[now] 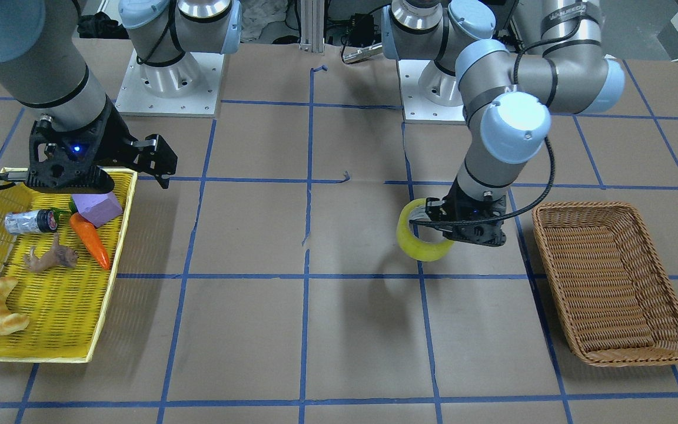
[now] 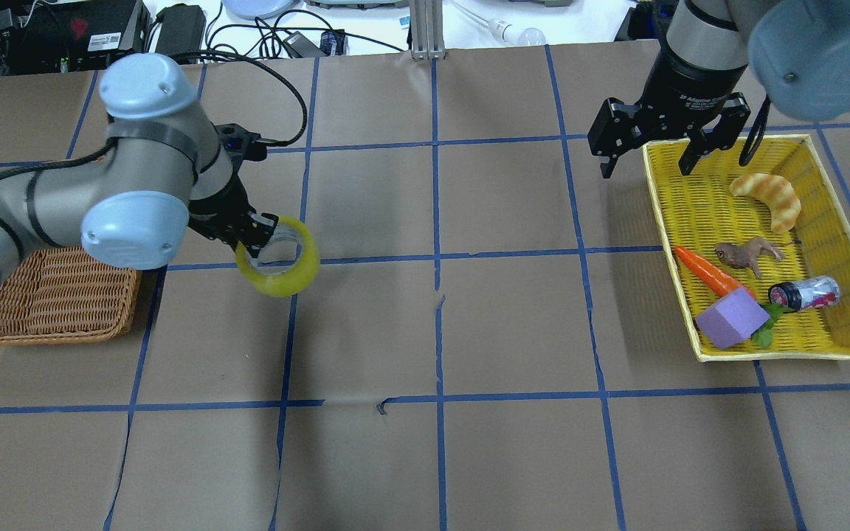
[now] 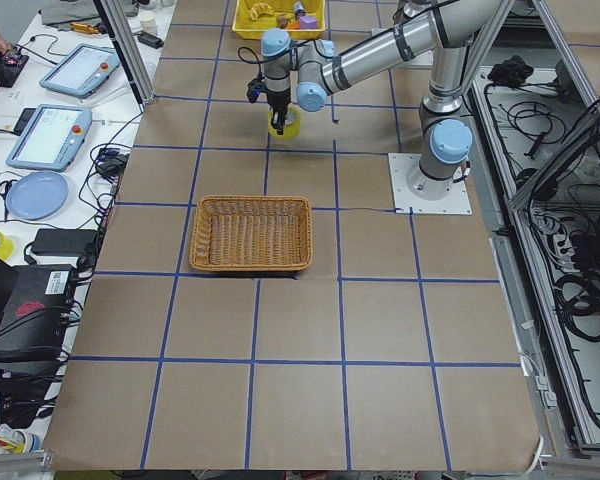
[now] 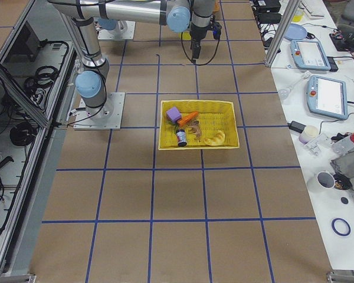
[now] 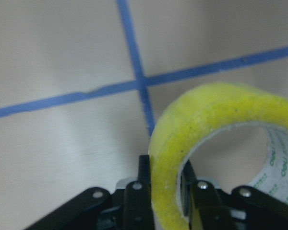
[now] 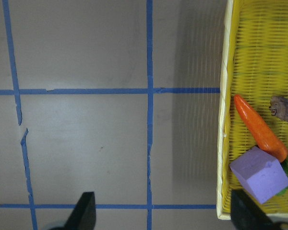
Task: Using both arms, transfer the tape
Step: 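Carry the tape roll into the wicker basket with the left gripper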
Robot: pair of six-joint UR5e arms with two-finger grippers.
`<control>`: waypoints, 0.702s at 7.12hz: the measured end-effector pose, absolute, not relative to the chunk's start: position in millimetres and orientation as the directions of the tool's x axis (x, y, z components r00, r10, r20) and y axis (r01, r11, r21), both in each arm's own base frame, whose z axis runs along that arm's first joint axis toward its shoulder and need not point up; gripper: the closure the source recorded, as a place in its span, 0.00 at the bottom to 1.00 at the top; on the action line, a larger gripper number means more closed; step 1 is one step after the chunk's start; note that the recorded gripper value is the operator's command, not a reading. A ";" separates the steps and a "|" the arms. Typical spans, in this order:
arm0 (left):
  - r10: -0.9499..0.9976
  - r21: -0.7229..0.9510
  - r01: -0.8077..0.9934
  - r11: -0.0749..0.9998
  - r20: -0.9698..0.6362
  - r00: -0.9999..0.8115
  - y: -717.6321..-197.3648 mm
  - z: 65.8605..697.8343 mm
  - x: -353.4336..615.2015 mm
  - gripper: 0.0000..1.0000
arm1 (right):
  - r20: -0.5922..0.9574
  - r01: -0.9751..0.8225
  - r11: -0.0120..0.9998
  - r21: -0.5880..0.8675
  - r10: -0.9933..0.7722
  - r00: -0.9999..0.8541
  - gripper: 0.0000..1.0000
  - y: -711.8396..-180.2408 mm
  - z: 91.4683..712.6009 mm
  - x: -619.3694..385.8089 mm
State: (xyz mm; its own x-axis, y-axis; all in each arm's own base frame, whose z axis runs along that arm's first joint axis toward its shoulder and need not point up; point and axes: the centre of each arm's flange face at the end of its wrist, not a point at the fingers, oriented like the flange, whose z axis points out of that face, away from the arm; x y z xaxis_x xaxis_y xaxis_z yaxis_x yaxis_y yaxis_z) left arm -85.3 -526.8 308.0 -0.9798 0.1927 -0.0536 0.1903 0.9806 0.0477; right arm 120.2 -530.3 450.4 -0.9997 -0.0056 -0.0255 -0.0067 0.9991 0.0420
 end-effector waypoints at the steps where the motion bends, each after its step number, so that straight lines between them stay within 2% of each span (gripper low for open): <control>1: 0.210 0.054 0.207 0.977 -0.065 -0.976 -532.6 320.3 -35.8 1.00 | -0.044 -0.007 1.000 0.026 -0.006 -0.999 0.00 -528.8 460.0 122.7; 4: 0.287 0.062 0.284 0.957 -0.050 -0.957 -521.4 324.8 135.0 1.00 | -0.063 -0.012 1.000 0.016 -0.011 -0.998 0.00 -528.7 475.6 124.8; 5: 0.299 0.055 0.296 0.954 -0.056 -0.953 -513.4 322.0 175.8 0.97 | -0.063 -0.012 1.000 0.022 -0.011 -0.998 0.00 -529.0 474.1 124.5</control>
State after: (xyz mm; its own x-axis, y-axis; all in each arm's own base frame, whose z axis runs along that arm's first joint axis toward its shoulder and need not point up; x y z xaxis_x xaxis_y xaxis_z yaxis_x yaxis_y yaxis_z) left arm 175.8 -513.4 322.0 -0.9526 0.2988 -0.0563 0.2959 0.9536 0.0546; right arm 124.5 -529.0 474.1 -0.9980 -0.0106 -0.0630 -0.0120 0.9997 0.0223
